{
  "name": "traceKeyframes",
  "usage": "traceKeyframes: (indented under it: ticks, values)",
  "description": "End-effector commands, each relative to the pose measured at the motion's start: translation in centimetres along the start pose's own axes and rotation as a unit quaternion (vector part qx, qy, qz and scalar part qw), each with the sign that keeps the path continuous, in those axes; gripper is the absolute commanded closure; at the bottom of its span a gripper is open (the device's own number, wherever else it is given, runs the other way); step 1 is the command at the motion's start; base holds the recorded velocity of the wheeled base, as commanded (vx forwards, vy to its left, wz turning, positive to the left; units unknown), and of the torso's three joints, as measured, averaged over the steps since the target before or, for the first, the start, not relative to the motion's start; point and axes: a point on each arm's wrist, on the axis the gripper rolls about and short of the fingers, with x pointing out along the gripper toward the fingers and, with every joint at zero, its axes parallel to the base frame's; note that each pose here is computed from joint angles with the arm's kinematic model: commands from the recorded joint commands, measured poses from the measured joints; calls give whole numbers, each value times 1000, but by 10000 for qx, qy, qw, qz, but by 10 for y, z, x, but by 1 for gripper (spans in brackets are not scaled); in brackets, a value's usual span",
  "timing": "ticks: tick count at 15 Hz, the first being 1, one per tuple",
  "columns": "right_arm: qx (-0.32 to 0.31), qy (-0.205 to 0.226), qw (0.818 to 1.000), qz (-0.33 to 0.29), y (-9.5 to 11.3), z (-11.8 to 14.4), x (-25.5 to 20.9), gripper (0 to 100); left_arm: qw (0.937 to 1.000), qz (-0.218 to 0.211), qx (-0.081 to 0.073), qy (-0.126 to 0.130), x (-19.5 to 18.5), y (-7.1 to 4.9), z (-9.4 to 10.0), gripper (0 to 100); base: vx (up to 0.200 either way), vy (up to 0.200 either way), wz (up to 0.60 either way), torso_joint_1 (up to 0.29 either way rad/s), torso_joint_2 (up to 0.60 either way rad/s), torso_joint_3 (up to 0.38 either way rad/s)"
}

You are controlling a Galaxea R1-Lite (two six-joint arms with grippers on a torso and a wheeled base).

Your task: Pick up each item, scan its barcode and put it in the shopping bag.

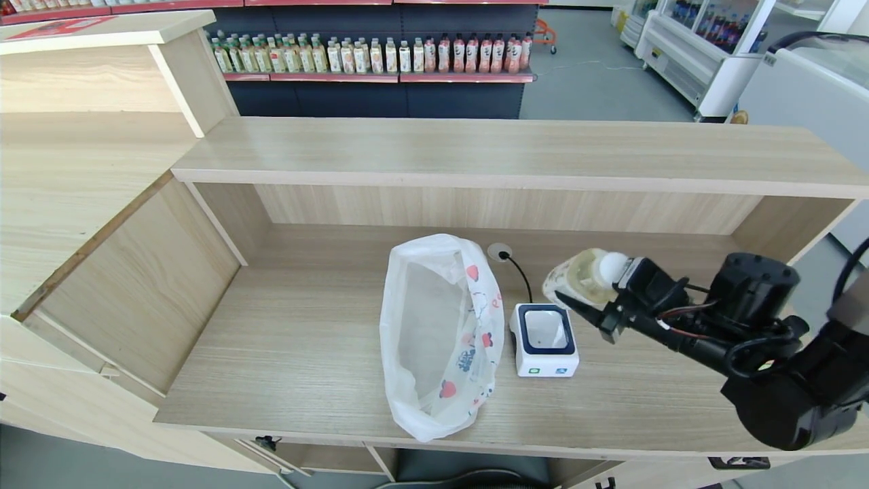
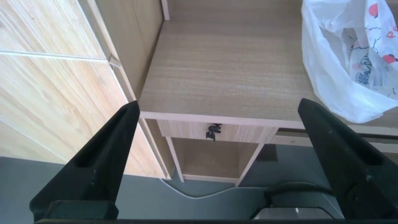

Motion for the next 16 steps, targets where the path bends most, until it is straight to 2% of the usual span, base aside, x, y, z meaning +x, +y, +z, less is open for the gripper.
traceKeyframes:
  ticks: [1, 2, 3, 6, 8, 10, 16]
  values:
    - [1324, 559, 9841, -1048, -22, 56, -45, 100, 10000, 1, 2, 0, 0, 0, 0, 0, 0, 0, 0, 0, 0, 0]
    - [1765, 793, 9749, -1097, -20, 62, -54, 100, 10000, 1, 2, 0, 0, 0, 0, 0, 0, 0, 0, 0, 0, 0]
    - [2574, 1167, 9532, -1077, -14, 73, -64, 100, 10000, 1, 2, 0, 0, 0, 0, 0, 0, 0, 0, 0, 0, 0]
    - [3786, 1285, 9116, -958, -12, 103, -56, 100, 10000, 1, 2, 8, 0, 0, -1, 0, 0, 0, 0, 0, 0, 0]
    - [3918, 1215, 9083, -819, -16, 115, -44, 100, 10000, 1, 2, 0, 0, 0, 0, 0, 0, 0, 0, 0, 0, 0]
    - [3923, 1218, 9092, -674, -12, 117, -35, 100, 10000, 1, 2, 0, 0, 0, 0, 0, 0, 0, 0, 0, 0, 0]
    - [3935, 1424, 9076, -334, 7, 110, -16, 100, 10000, 1, -14, 0, 0, 0, 0, 0, 0, 0, 0, 0, 0, 0]
